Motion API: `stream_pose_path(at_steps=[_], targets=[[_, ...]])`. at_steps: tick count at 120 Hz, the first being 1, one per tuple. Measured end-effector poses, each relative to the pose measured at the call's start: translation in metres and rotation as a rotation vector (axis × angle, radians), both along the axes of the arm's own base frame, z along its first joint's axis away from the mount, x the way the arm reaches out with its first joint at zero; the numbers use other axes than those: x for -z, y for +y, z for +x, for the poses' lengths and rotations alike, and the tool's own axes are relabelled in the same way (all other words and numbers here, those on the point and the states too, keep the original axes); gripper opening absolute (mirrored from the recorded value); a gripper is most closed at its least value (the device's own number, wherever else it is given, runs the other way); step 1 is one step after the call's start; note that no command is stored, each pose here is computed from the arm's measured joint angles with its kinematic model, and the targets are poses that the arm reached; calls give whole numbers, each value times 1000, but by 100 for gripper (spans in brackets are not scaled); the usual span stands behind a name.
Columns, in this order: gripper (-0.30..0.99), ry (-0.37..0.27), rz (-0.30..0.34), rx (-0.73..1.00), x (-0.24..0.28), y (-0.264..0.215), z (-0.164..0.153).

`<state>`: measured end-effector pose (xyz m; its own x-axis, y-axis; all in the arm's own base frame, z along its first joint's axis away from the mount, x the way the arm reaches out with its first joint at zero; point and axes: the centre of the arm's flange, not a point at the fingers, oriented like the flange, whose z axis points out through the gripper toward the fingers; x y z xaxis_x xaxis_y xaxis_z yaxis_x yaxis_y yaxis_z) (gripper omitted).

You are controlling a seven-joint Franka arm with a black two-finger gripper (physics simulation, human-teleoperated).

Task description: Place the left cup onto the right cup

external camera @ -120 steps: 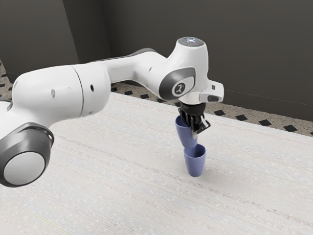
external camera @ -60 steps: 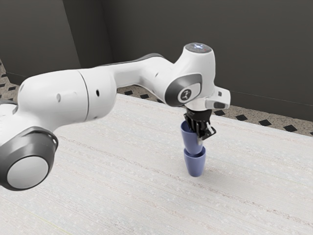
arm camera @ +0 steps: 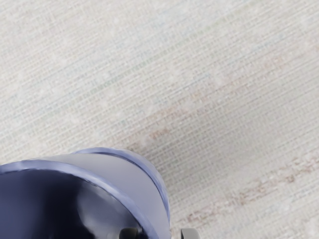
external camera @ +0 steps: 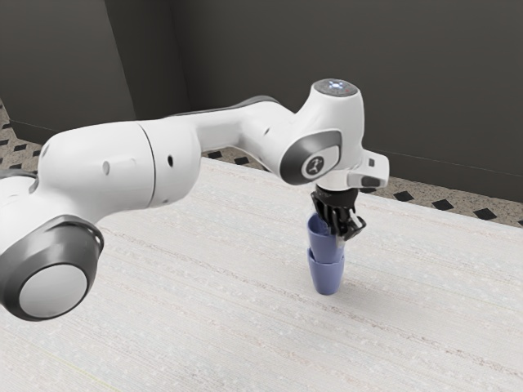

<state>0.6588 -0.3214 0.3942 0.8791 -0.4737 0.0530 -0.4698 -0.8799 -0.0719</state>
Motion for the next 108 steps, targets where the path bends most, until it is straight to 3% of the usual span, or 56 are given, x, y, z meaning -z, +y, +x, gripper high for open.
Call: stream_pose_path(at_steps=[17,38,108], targets=[[40,-2,-3,4,0,-1,0],[56,-8,-7,8,-4,0,0],[68,-34,-34,10,-53,14,-21]])
